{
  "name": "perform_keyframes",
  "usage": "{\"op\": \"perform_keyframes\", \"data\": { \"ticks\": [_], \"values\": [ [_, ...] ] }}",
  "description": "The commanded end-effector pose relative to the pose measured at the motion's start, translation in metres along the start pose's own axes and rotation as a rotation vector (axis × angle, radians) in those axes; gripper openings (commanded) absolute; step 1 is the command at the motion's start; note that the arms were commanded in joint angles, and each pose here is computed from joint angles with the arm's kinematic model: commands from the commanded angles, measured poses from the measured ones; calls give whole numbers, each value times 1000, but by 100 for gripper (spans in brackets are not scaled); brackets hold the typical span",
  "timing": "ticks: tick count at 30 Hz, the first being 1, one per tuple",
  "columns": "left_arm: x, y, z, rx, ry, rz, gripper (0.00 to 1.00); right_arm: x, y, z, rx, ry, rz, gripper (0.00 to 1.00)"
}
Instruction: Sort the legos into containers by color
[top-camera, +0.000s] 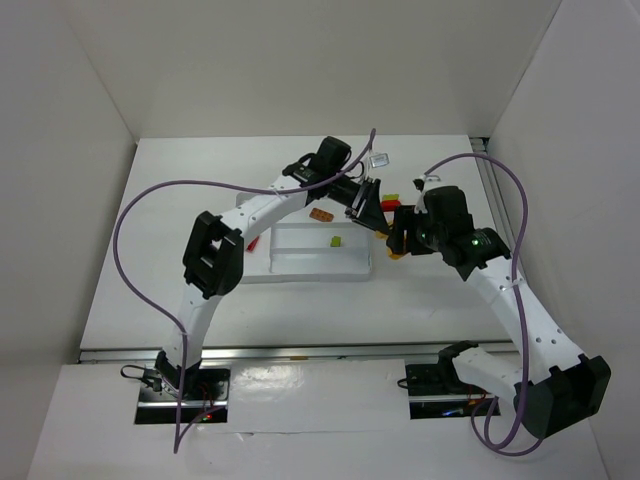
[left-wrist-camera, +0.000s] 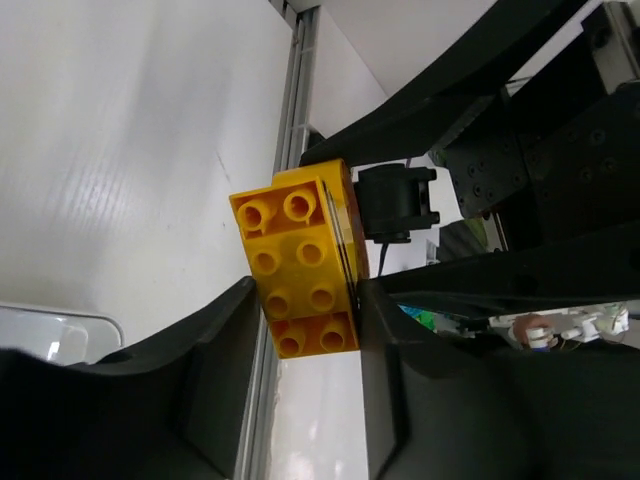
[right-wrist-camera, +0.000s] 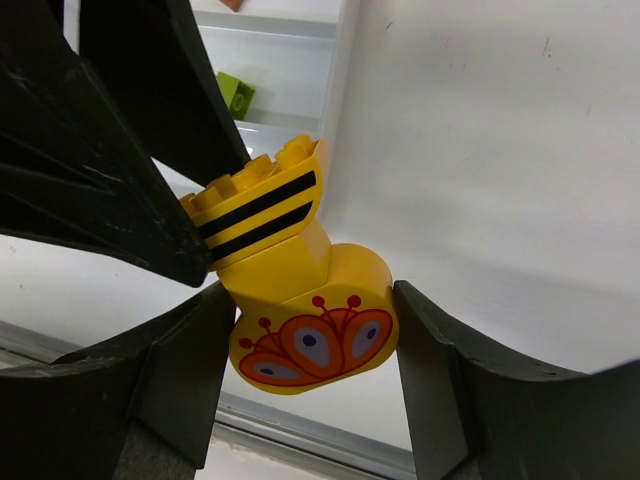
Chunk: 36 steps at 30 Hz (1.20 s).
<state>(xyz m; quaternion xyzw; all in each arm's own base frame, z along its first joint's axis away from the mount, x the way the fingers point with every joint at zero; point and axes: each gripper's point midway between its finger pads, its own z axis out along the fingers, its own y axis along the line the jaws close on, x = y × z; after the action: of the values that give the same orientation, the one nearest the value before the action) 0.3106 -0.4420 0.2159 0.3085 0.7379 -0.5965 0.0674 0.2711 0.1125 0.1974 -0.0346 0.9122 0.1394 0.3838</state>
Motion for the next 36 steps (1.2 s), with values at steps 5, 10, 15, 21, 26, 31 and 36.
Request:
{"op": "perform_keyframes", "data": {
  "ticks": [5, 10, 15, 21, 26, 31, 36],
  "values": [
    [-5, -25, 1, 114, 5, 62, 22, -18, 1, -6, 1, -69, 2, 61],
    [-12, -20, -14, 86, -28, 18, 0, -24, 7, -8, -26, -82, 20, 83],
    [-29, -7, -44, 42, -113, 2, 0, -36, 16, -13, -62, -128, 49, 90],
    [-33, -8, -42, 54, -130, -14, 0, -41, 3, -7, 15, -166, 117, 88],
    [-32, 2, -39, 52, -140, -36, 0, -37, 4, -12, 2, -205, 201, 89],
    [-34, -5, -51, 82, -150, -35, 0, -50, 50, -24, -301, -341, 308, 90],
    [-32, -10, -86, 134, -160, -23, 0, -60, 66, -32, -441, -424, 357, 92]
  ]
}}
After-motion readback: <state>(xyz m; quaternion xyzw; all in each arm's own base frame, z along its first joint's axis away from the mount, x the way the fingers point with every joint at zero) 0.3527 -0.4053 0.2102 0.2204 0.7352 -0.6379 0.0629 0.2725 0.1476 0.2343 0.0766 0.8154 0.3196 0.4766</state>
